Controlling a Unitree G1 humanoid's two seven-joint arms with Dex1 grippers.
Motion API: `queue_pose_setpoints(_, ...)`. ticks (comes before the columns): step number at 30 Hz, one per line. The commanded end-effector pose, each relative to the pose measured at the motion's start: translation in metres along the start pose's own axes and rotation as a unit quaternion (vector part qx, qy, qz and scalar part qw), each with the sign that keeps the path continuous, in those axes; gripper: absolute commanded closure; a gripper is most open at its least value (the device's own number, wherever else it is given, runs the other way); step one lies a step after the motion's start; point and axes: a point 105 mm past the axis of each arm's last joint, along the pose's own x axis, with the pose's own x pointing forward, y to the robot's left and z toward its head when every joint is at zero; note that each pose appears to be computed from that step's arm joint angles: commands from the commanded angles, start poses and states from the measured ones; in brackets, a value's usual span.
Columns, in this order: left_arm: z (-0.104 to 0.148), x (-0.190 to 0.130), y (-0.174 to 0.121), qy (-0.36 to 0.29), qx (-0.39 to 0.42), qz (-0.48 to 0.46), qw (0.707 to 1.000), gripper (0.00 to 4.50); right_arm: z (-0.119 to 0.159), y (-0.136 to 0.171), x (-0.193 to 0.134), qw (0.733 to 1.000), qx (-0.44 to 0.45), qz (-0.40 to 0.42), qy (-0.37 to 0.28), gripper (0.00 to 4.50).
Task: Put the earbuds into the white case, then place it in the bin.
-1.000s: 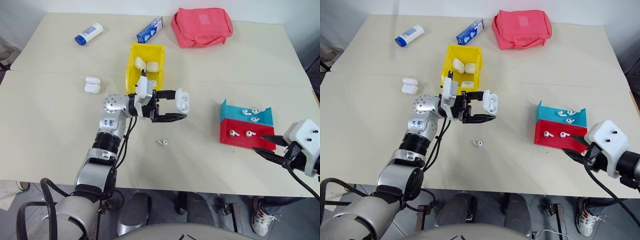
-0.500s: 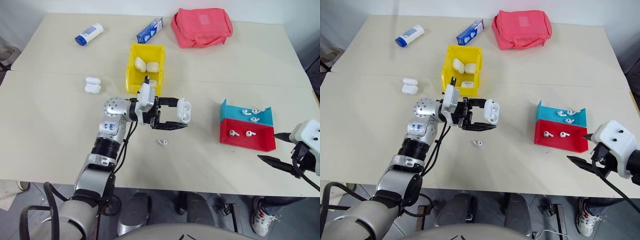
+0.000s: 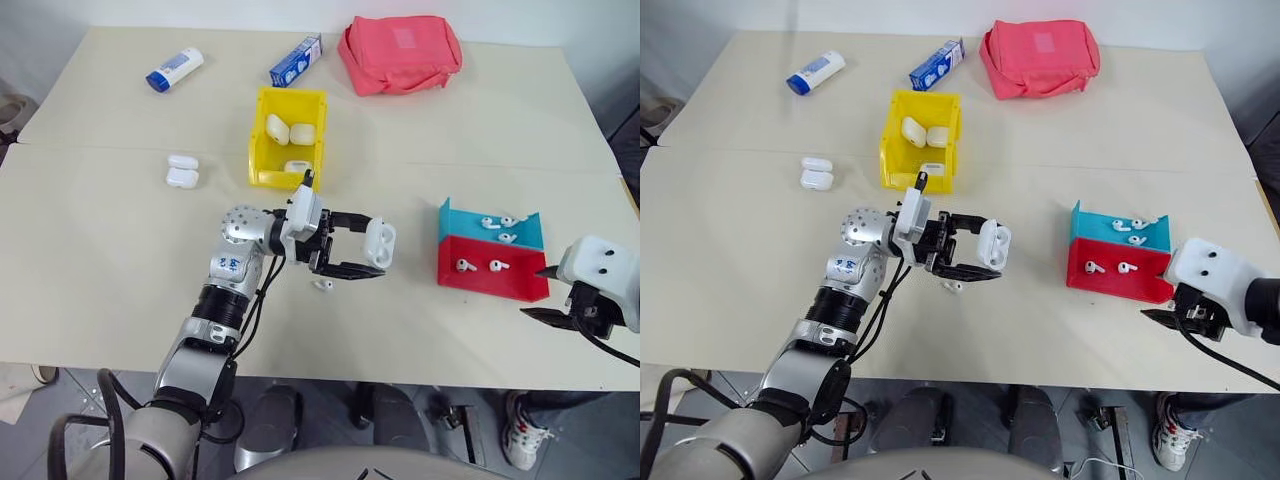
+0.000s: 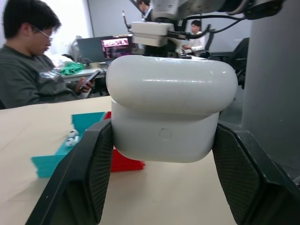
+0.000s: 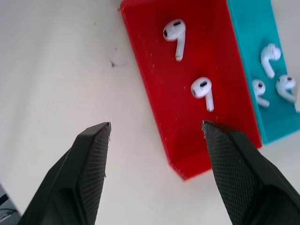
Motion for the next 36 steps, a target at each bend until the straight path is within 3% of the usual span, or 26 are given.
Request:
queue_pose_setpoints(1, 0.010, 0.004, -0.002, -0.017, 0.018, -0.012, 1.000, 1.70, -0.002, -0.009, 0.001, 1.000, -0.021, 0.000, 0.022, 1.32)
queue_pose_setpoints(8, 0.010, 0.004, -0.003, -0.015, 0.017, -0.021, 1.000, 1.70, -0.006, -0.028, 0.018, 0.996, -0.076, 0.014, 0.051, 1.32)
queue_pose_setpoints(12, 0.011, 0.003, -0.004, -0.013, 0.018, -0.023, 0.999, 1.70, -0.005, -0.034, 0.024, 0.994, -0.091, 0.020, 0.055, 2.20)
queue_pose_setpoints(21, 0.010, 0.002, -0.001, -0.010, 0.023, -0.014, 1.000, 1.70, 0.003, -0.042, 0.030, 0.993, -0.105, 0.027, 0.049, 2.20)
queue_pose_setpoints(24, 0.010, 0.002, 0.000, -0.010, 0.023, -0.012, 1.000, 1.70, 0.008, -0.046, 0.032, 0.992, -0.115, 0.022, 0.042, 2.79)
queue_pose_setpoints(36, 0.010, 0.001, 0.001, -0.006, 0.026, -0.007, 1.000, 1.70, 0.014, -0.050, 0.049, 0.988, -0.142, 0.042, 0.041, 2.79)
